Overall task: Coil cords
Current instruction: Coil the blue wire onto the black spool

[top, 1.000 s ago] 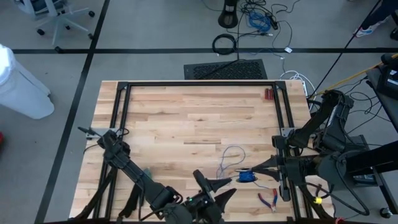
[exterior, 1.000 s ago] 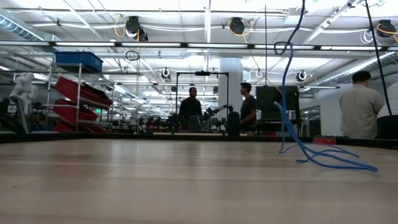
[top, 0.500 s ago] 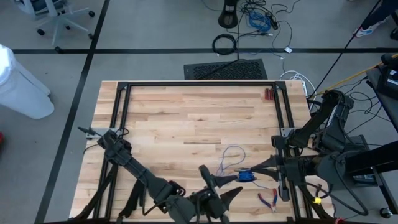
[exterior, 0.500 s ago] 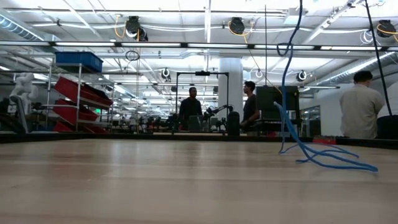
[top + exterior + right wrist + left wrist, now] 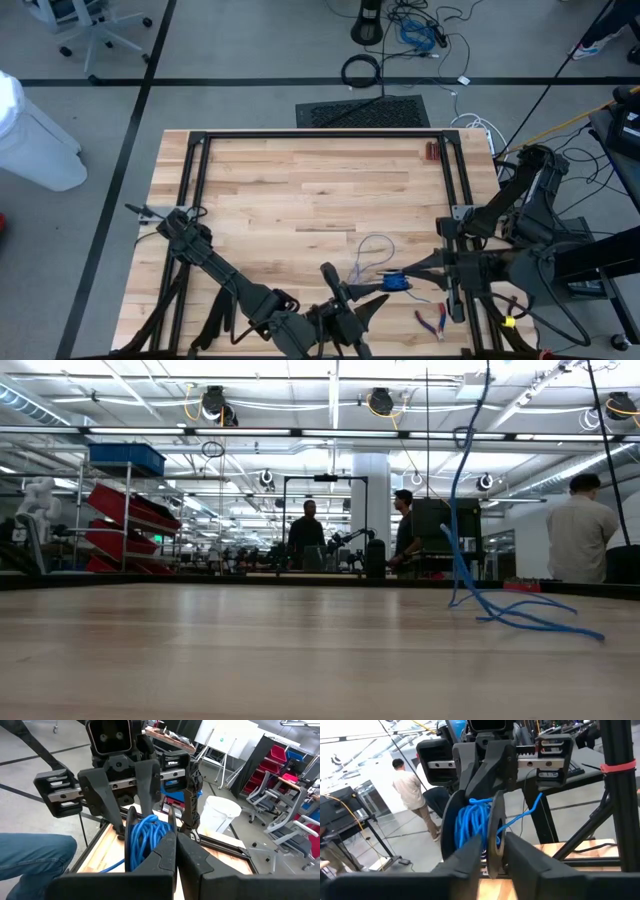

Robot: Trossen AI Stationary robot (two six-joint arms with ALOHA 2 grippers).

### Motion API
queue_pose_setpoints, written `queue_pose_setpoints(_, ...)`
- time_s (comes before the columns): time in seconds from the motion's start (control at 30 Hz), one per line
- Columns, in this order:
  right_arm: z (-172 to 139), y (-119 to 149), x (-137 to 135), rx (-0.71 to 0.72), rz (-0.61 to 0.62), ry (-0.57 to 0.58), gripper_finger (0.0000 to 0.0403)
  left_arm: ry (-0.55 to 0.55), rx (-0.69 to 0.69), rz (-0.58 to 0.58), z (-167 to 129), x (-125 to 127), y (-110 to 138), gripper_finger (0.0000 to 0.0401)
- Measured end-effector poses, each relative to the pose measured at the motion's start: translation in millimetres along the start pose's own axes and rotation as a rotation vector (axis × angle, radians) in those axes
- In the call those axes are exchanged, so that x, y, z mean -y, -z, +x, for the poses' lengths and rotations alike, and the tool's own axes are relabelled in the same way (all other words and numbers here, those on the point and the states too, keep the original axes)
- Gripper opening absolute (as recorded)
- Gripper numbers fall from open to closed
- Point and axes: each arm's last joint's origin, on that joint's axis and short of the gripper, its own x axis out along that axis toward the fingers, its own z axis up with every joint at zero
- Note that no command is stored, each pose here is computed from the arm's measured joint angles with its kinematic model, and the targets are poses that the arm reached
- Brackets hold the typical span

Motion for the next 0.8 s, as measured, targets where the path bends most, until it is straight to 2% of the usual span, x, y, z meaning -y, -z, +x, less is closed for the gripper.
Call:
queue_pose_setpoints(0.1,2.6,0.7,-0.3,-0.005,-0.002,0.008,0.0,0.001,-0.002,0.001,0.0,0.1,0.3,0.0033)
queue_pose_setpoints(0.17,6.0,1.2,-1.4,-0.008,-0.003,0.018,0.0,0.002,-0.002,0.002,0.1,0.0,0.3,0.0011)
queue_pose_setpoints(0.5,12.9,-0.5,-2.1,0.008,-0.012,0.006,0.0008,-0.004,-0.005,0.031,-9.6,1.8,-4.0,0.0006)
queue_pose_setpoints(0.67,3.5,-0.1,-5.9,-0.001,-0.046,0.067,0.0045,0.02,0.013,0.019,-39.6,-4.8,-25.0,0.0003)
queue_pose_setpoints(0.8,-1.4,4.2,-5.3,-0.03,-0.023,0.081,0.0075,0.015,-0.014,0.049,-70.2,-7.1,-36.6,0.0002)
